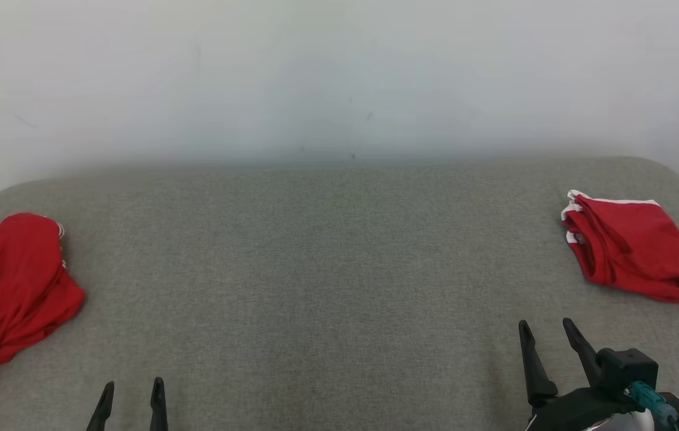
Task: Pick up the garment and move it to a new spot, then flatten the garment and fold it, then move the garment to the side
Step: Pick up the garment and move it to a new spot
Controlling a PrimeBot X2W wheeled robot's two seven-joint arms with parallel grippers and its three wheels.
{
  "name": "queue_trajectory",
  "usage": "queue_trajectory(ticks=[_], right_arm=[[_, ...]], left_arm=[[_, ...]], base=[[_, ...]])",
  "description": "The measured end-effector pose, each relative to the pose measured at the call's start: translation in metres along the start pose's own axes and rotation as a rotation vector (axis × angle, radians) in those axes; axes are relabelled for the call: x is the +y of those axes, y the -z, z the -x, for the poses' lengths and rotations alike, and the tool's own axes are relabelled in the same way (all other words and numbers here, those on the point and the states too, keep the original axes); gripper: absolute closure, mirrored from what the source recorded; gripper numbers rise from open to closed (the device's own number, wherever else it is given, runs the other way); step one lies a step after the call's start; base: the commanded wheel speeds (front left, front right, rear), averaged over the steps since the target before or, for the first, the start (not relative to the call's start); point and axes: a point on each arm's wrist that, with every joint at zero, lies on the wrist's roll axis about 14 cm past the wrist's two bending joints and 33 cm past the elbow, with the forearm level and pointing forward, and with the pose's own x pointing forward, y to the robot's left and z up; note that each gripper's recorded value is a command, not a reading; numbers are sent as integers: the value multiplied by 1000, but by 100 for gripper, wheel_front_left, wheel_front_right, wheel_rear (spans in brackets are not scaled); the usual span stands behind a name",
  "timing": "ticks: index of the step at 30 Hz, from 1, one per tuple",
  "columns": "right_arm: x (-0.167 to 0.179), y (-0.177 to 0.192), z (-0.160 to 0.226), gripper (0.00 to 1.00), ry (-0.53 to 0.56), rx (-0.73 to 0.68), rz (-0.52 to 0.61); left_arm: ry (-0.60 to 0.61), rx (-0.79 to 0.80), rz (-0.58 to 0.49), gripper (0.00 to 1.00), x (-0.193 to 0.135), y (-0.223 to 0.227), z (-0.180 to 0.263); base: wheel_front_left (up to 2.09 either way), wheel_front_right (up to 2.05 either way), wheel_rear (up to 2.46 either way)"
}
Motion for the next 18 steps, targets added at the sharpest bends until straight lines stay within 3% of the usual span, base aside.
queue_trajectory(ticks=[9,18], right_arm=[[24,10,-5,0,-72,36,2],[89,17,-21,0,-262,66,4]], left_arm=[[-80,-13,7,0,21,-3,16],[-244,-25,-10,0,68,-10,59]], base=[[0,0,0],[0,0,0]])
